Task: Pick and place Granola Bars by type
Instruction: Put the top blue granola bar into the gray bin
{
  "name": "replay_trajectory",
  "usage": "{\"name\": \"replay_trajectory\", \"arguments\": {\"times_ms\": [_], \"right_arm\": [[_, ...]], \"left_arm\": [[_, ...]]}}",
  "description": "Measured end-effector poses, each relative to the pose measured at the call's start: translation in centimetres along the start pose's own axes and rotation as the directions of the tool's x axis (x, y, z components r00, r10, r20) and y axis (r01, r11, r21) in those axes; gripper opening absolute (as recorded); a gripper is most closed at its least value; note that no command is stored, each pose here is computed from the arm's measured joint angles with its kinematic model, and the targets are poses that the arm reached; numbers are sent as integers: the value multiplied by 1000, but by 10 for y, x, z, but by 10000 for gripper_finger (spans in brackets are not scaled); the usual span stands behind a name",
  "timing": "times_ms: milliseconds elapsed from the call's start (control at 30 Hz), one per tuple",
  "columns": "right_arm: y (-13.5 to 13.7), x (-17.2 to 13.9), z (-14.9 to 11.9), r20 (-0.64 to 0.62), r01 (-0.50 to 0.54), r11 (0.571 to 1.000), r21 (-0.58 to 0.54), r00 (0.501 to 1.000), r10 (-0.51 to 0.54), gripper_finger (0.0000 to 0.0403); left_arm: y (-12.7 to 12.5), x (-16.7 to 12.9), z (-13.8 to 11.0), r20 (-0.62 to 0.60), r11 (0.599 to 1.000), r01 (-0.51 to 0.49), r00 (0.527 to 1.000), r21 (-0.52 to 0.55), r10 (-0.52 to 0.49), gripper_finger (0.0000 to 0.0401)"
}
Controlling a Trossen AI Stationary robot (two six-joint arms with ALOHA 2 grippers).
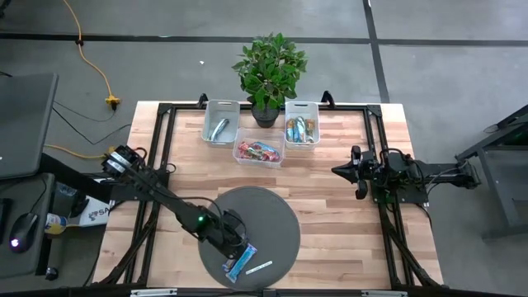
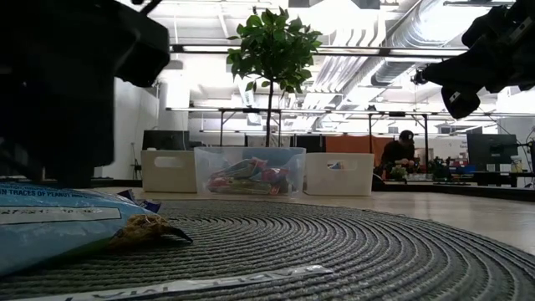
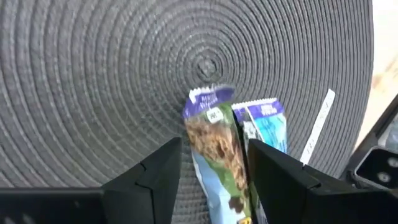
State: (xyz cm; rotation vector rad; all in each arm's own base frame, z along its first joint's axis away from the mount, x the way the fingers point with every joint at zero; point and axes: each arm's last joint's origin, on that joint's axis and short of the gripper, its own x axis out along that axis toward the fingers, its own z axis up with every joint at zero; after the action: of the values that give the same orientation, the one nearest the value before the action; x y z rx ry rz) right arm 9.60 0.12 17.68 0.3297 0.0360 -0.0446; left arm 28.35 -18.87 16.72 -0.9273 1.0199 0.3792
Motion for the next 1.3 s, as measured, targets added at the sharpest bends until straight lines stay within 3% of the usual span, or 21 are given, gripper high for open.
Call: {"name": "replay_trajectory", "arguments": {"times_ms": [267, 833, 1300], "right_arm": [[0, 0, 0, 0, 0, 1000, 0, 1000, 0, 0], [0, 0, 0, 0, 0, 1000, 0, 1000, 0, 0], [-1, 1, -2, -22, 8, 1000, -2, 1000, -8, 0]], "left_arm": [[2, 3, 15, -23, 1000, 1, 1000, -12, -2, 181], [5, 10, 8, -69, 999, -28, 997, -22, 26, 181], [0, 31, 6, -85, 999, 31, 996, -45, -35, 181]]}}
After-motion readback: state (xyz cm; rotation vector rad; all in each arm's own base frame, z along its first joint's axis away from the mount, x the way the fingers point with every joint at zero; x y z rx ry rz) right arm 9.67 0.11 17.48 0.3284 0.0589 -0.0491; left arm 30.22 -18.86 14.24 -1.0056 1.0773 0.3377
